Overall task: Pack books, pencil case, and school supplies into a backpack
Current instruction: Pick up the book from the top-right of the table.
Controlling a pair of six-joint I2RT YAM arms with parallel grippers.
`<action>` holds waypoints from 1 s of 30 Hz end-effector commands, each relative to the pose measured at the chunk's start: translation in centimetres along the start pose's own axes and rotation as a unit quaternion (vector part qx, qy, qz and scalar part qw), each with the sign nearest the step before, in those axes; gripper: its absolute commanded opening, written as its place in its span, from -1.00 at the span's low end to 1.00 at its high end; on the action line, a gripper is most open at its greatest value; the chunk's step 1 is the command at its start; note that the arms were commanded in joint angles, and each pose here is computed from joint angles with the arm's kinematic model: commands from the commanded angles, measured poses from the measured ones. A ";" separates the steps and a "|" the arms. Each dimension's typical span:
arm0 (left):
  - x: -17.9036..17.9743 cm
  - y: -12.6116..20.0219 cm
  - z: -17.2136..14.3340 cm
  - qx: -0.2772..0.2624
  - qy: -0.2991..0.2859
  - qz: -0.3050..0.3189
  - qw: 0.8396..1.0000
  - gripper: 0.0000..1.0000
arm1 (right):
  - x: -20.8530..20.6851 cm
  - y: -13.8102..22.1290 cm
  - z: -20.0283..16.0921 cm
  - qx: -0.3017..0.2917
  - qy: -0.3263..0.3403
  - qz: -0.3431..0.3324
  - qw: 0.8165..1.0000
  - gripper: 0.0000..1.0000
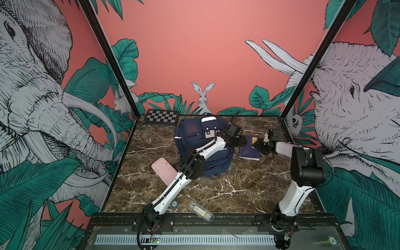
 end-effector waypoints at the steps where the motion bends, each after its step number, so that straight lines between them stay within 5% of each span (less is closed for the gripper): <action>1: 0.5 -1.3 -3.2 0.070 0.003 -0.015 0.997 0.19 | -1.0 -0.6 -3.7 0.065 -0.015 -0.028 0.997 0.03; 11: -4.2 1.0 -3.4 0.109 -0.074 -0.173 0.976 -0.20 | -1.8 -1.4 -4.1 0.102 -0.025 -0.062 0.993 -0.03; 18: -6.2 1.3 -3.7 0.117 -0.080 -0.278 0.950 -0.25 | -1.8 -1.4 -4.2 0.104 -0.024 -0.061 0.992 -0.03; 30: -8.2 3.2 -3.3 0.098 -0.109 -0.345 0.927 -0.25 | -1.7 -1.4 -4.2 0.108 -0.021 -0.060 0.992 -0.03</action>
Point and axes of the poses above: each gripper's point midway between its finger pads, its own y axis back along the fingers, its own x axis along the line the jaws close on, z = x × y, the point moved 6 cm from there along y, back along the fingers, and after that the axes turned 4 degrees about y, right-handed, at the moved point
